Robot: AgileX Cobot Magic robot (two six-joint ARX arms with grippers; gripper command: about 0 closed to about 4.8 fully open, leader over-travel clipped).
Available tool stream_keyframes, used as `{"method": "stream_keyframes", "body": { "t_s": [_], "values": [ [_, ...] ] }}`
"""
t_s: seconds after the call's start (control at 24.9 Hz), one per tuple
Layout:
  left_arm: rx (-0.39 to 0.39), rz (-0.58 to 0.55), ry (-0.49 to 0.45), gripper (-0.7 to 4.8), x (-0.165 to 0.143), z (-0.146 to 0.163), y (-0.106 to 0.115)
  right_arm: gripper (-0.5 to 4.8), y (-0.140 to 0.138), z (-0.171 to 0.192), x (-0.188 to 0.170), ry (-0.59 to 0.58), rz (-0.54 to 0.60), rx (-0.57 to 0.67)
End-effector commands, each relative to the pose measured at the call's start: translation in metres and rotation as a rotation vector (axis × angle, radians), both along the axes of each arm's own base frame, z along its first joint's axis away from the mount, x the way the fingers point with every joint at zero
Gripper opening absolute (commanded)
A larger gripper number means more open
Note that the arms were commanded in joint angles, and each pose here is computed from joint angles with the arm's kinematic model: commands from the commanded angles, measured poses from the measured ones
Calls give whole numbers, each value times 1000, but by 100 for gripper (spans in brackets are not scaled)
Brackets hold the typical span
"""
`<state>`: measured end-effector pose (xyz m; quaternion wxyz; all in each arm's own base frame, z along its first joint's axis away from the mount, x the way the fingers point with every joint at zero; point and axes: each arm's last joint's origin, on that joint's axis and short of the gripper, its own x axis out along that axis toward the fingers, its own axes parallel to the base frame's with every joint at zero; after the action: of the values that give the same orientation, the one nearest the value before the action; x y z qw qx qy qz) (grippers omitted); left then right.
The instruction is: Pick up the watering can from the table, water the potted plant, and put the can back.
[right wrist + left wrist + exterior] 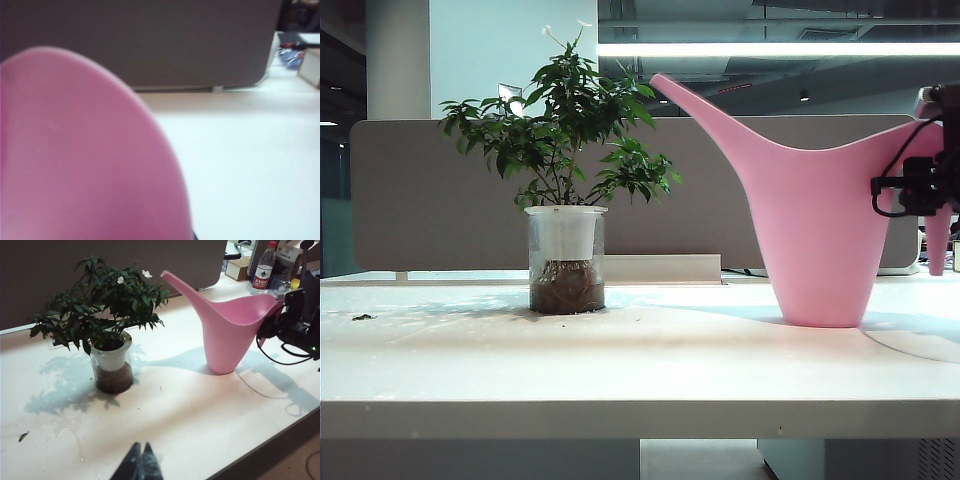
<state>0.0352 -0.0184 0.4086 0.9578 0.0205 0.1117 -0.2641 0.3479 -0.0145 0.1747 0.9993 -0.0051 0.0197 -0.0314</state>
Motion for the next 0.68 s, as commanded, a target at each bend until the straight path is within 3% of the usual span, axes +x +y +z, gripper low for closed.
{"method": "stream_keyframes", "body": {
  "t_s": [0.04,0.2,0.48,0.68],
  "values": [
    [-5,2,-16,-5,-1,2,0,-6,0,16,7,-66,3,10],
    [-5,2,-16,-5,-1,2,0,-6,1,43,12,-148,30,6],
    [-5,2,-16,-5,-1,2,0,-6,2,155,14,-294,51,-61],
    [-5,2,-16,-5,-1,2,0,-6,8,236,13,-275,98,-204]
  ]
}}
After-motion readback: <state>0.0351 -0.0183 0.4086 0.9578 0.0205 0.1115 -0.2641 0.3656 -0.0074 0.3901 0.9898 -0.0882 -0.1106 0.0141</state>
